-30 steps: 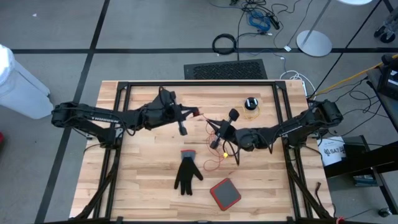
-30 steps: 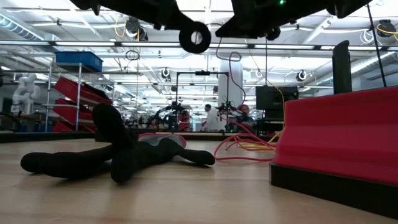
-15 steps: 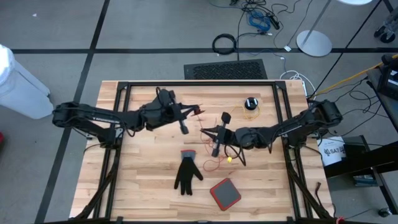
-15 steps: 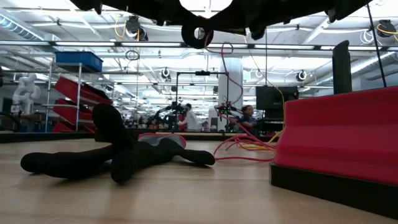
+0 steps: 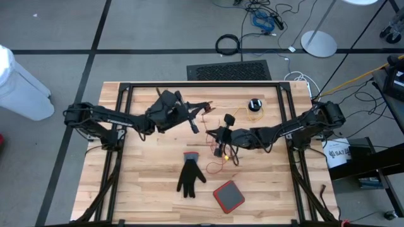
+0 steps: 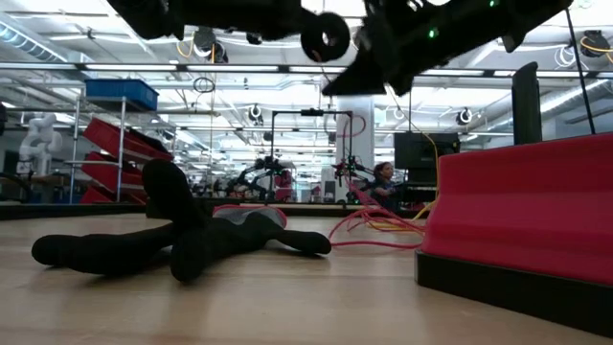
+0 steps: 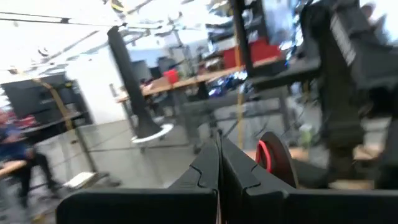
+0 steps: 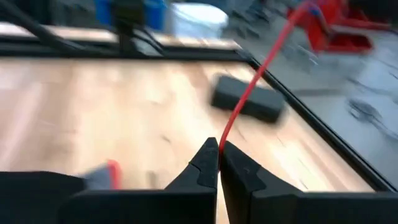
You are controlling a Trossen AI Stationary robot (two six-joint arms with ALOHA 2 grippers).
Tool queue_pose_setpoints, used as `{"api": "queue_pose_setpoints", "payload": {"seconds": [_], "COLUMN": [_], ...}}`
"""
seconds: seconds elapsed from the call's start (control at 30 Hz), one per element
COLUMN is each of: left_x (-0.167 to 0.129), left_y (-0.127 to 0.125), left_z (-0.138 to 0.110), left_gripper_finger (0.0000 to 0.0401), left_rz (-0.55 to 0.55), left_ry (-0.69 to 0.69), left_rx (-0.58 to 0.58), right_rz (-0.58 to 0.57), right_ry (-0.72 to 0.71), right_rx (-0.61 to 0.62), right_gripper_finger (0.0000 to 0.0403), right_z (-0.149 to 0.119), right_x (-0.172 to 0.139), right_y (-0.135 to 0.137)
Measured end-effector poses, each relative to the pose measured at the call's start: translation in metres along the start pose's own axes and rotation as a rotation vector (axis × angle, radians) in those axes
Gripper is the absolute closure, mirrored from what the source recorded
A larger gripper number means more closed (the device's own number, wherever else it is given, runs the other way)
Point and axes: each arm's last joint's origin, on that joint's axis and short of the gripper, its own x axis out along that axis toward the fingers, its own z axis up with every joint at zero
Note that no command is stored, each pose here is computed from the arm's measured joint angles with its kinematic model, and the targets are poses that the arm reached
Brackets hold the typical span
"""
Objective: Coil cords
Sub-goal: Uncoil the red wire from the black spool
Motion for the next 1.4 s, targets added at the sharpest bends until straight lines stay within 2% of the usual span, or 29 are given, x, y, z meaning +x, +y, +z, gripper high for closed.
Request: {"api": "queue_pose_setpoints", "payload": {"seconds": [0.1,0.33,0.43,0.57,0.7,0.83,1.0,1.17,1.3,1.4], "left_x": [-0.003,-0.018,-0.024,-0.026,-0.023,-0.016,-0.006,0.0,0.002,0.002], "left_y": [0.001,0.004,0.006,0.008,0.008,0.009,0.014,0.018,0.02,0.02], "left_z": [0.007,0.002,-0.001,-0.007,-0.014,-0.016,-0.018,-0.016,-0.01,-0.007], "left_gripper_finger": [0.0401,0.0401,0.0401,0.0401,0.0401,0.0401,0.0401,0.0401,0.0401,0.0401], "left_rz": [-0.064,-0.177,-0.174,-0.098,-0.07,-0.034,0.027,0.062,0.028,-0.011], "left_ry": [-0.018,0.201,0.279,0.372,0.403,0.359,0.281,0.197,0.117,0.076], "left_rx": [-0.056,-0.004,0.065,0.202,0.24,0.222,0.186,0.084,-0.017,-0.059], "right_rz": [-0.115,-0.29,-0.288,-0.255,-0.147,-0.013,0.101,0.107,0.079,0.011], "right_ry": [0.029,0.015,-0.008,-0.065,-0.166,-0.247,-0.238,-0.16,-0.045,0.041], "right_rx": [-0.001,0.009,-0.002,-0.03,-0.07,-0.069,-0.066,-0.066,-0.042,-0.019], "right_gripper_finger": [0.0403,0.0403,0.0403,0.0403,0.0403,0.0403,0.0403,0.0403,0.0403,0.0403], "right_z": [-0.004,-0.003,0.0,0.007,0.018,0.026,0.024,0.016,0.004,-0.004], "right_x": [0.0,-0.004,-0.007,-0.012,-0.017,-0.021,-0.019,-0.016,-0.009,-0.006], "right_y": [-0.005,-0.005,-0.001,0.008,0.017,0.023,0.025,0.024,0.015,0.007]}}
